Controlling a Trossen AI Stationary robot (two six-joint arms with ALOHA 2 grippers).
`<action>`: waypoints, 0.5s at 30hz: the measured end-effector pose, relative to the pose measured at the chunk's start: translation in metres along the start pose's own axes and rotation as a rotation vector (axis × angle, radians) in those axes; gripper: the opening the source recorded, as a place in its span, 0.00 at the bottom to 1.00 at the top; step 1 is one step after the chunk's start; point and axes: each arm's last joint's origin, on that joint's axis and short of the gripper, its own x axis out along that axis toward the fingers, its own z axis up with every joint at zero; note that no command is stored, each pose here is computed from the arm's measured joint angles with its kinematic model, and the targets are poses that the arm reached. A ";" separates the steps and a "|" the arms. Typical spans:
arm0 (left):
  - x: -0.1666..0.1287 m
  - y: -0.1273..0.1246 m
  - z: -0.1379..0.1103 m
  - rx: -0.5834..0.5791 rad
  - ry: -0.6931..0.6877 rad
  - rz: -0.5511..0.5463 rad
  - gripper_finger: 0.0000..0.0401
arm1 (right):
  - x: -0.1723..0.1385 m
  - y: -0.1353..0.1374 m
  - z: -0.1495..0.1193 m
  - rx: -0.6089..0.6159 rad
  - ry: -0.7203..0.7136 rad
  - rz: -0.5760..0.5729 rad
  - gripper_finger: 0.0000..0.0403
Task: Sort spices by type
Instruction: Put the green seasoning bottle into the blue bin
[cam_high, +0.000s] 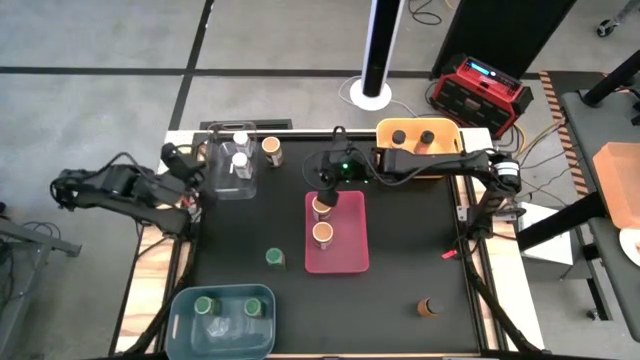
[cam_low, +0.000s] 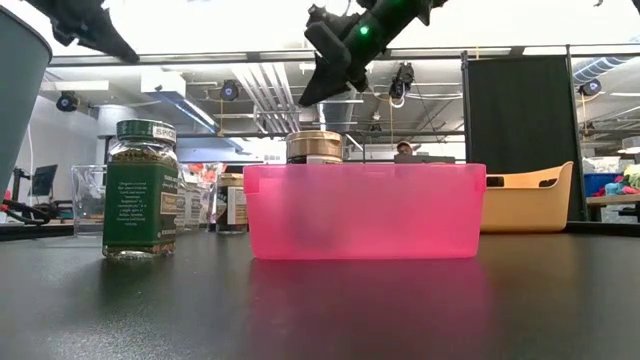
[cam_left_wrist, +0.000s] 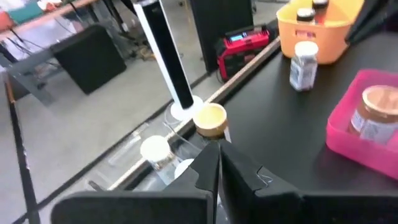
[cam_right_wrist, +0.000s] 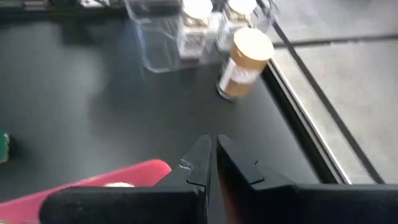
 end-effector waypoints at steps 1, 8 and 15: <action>0.002 -0.002 -0.003 0.001 0.009 -0.002 0.00 | 0.000 -0.002 -0.001 0.006 0.013 -0.003 0.04; 0.008 -0.008 -0.010 -0.009 0.024 -0.006 0.00 | 0.002 -0.022 -0.016 0.089 0.151 -0.045 0.04; 0.008 -0.013 -0.007 -0.058 0.040 -0.121 0.00 | -0.017 -0.027 -0.027 0.110 0.348 -0.051 0.04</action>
